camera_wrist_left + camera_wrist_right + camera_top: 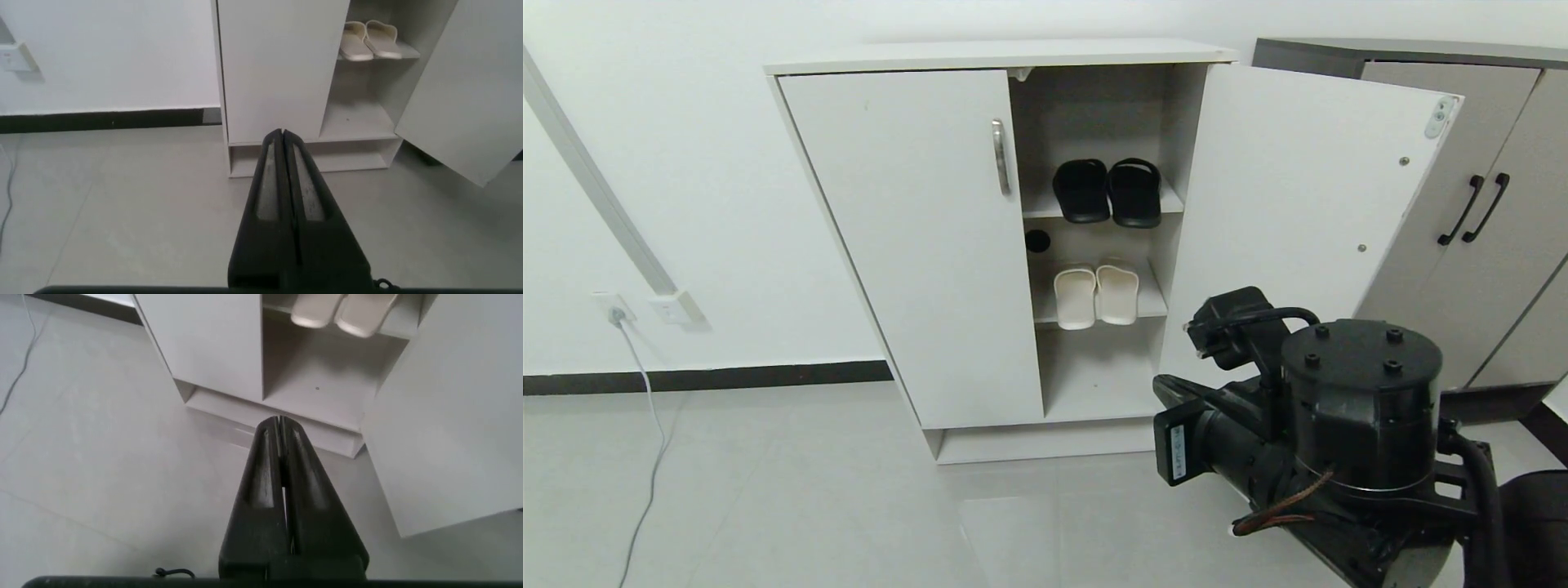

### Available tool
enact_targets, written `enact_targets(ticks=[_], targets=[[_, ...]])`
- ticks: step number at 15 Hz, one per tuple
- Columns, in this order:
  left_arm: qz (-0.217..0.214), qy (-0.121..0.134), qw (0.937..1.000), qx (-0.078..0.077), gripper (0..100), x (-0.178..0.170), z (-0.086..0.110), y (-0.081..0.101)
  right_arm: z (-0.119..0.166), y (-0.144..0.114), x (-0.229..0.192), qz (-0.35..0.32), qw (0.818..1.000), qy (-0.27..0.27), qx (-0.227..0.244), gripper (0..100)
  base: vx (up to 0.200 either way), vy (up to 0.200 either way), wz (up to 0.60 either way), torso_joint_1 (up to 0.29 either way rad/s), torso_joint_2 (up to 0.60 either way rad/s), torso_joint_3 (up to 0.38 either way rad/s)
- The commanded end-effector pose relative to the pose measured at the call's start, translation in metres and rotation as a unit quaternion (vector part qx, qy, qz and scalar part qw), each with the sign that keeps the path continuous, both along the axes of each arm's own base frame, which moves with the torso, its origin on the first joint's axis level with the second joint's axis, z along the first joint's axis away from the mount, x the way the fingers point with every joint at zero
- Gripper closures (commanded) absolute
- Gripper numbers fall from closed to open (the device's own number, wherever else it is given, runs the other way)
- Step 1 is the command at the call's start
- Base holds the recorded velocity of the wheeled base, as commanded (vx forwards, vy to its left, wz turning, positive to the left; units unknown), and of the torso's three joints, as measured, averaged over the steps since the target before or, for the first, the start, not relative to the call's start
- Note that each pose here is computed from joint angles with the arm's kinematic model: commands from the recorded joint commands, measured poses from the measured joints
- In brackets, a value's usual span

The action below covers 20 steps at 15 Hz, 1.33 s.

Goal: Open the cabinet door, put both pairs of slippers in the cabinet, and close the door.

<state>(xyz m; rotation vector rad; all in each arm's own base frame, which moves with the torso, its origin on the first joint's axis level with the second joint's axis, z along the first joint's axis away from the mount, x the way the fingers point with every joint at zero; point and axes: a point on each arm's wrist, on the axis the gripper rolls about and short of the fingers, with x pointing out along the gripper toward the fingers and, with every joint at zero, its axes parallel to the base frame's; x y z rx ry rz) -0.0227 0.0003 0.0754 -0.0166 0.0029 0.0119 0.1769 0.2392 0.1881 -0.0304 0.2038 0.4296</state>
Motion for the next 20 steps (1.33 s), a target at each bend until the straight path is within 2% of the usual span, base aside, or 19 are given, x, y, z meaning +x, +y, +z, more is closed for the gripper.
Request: enact_targets(ticks=[1,8,11,20], targets=[[0.000,0.000,1.0000,0.000,100,0.0000,0.0000,0.0000,-0.0017,0.0008,-0.0001,0.001,1.000,0.002,-0.002,100,0.000,0.000,0.00,0.000,0.00,0.000],[0.000,0.000,1.0000,0.000,100,0.0000,0.0000,0.0000,-0.0050,0.0007,0.0009,0.000,1.000,0.002,-0.011,100,0.000,0.000,0.00,0.000,-0.02,-0.021],[0.000,0.000,1.0000,0.000,100,0.0000,0.0000,0.0000,-0.0051,0.0006,0.0009,0.000,1.000,0.003,-0.012,100,0.000,0.000,0.00,0.001,-0.19,-0.321],[0.000,-0.001,1.0000,0.000,100,-0.0001,0.0004,0.0000,-0.0051,0.0006,0.0009,0.000,1.000,0.003,-0.012,100,0.000,0.000,0.00,0.083,-0.48,-0.361]])
